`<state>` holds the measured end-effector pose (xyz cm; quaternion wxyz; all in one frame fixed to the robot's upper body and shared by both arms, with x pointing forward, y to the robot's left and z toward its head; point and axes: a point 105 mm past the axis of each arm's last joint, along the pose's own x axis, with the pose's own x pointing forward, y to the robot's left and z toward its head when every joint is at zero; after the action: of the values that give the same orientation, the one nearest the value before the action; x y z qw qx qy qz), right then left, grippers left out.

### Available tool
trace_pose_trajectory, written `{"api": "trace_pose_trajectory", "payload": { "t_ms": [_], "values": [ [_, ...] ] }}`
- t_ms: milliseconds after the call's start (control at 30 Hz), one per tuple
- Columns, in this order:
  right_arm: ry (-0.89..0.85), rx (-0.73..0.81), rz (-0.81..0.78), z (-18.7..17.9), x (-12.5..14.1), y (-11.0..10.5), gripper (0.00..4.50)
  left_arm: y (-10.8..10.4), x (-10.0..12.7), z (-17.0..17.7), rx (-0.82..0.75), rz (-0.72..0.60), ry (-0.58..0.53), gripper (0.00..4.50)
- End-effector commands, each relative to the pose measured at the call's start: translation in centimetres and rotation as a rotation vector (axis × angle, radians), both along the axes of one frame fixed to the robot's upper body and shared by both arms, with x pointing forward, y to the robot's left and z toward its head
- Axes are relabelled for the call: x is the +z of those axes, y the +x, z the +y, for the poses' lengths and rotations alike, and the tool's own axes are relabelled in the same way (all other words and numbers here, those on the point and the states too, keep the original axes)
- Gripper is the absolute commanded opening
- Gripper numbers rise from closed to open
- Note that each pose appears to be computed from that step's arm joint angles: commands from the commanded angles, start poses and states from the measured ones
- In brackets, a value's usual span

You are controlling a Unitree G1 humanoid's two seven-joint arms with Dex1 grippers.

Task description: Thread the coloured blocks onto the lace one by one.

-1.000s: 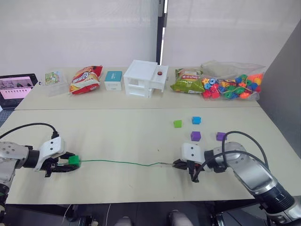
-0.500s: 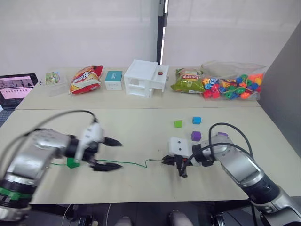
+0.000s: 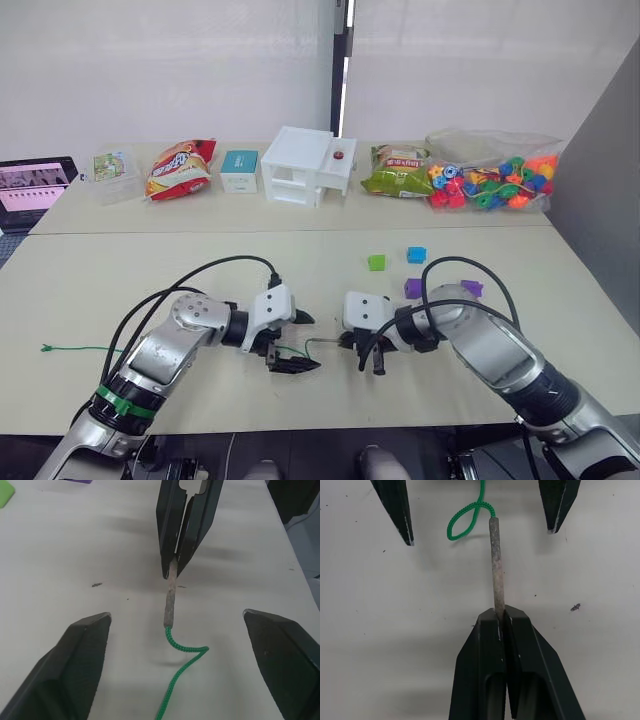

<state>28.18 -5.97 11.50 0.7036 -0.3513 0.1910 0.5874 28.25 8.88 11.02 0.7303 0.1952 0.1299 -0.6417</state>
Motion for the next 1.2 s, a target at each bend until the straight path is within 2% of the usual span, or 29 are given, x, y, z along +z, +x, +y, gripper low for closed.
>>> {"api": "trace_pose_trajectory", "payload": {
  "t_ms": [33,333,667,867,1100,1200],
  "values": [
    [0.015,0.016,-0.031,0.4,0.8,-0.4,0.00,0.1,0.7,-0.3,-0.011,-0.024,-0.027,2.99],
    [0.016,0.014,-0.024,0.5,0.8,-0.6,0.00,0.3,0.6,-0.6,0.004,-0.017,-0.046,0.03],
    [0.042,0.007,-0.026,0.6,0.6,-0.8,0.00,0.1,1.2,-0.9,-0.011,-0.008,-0.064,0.03],
    [0.234,-0.207,-0.040,-1.2,2.1,-1.5,1.99,-0.1,1.2,-0.8,-0.022,-0.004,-0.054,0.00],
    [0.484,-0.698,-0.068,-7.1,2.0,-4.1,4.43,-0.2,1.2,-0.5,-0.023,0.002,-0.049,0.00],
    [0.532,-1.029,-0.177,-12.4,1.4,-4.3,4.47,-0.2,1.3,-0.5,-0.024,0.003,-0.052,0.00]
  ]
}}
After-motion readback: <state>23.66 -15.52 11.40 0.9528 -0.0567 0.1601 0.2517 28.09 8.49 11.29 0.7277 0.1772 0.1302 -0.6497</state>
